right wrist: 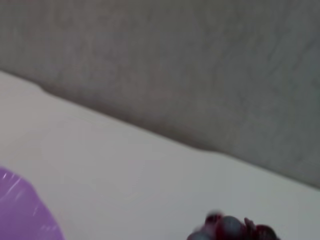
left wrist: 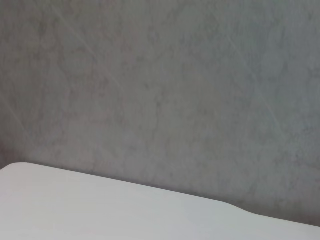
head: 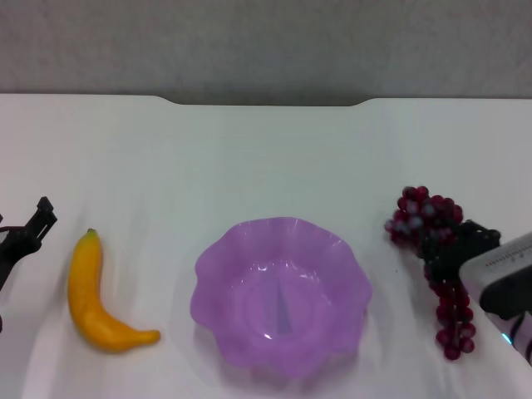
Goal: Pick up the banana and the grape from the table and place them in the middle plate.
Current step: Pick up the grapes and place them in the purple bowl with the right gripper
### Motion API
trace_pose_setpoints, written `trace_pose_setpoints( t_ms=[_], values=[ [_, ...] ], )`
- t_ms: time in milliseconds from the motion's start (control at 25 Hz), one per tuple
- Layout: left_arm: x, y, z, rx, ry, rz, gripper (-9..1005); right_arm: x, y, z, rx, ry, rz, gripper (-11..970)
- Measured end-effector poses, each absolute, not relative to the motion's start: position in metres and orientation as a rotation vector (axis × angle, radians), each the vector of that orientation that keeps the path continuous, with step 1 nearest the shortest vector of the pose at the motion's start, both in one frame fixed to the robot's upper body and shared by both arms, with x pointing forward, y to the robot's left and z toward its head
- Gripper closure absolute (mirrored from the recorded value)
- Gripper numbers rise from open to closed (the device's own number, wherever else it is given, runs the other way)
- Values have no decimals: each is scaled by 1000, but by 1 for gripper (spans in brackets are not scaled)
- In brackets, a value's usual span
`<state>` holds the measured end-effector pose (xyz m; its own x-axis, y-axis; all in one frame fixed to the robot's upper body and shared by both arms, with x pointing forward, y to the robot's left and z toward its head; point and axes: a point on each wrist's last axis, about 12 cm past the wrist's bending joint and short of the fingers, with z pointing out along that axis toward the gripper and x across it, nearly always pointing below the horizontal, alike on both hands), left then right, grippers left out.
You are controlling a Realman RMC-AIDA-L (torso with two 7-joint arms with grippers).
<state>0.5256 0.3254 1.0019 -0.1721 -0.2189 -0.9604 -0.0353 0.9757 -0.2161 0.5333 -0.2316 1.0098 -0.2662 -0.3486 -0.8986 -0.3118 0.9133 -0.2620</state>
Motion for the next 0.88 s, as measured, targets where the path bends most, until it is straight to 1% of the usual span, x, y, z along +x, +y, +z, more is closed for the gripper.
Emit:
trace_pose_setpoints(
  t_ms=[280,720,880],
  values=[
    [524,327,1001,-198,1740,-160,106,521,-236,1014,-466,1746,-83,569],
    [524,327,1001,-197,1741,-161,106,520,-235,1015,-467,1725,-88,600],
    [524,327,1001,-195,1741,-161,105,519,-234,1015,-471,1723,-87,626]
  ],
)
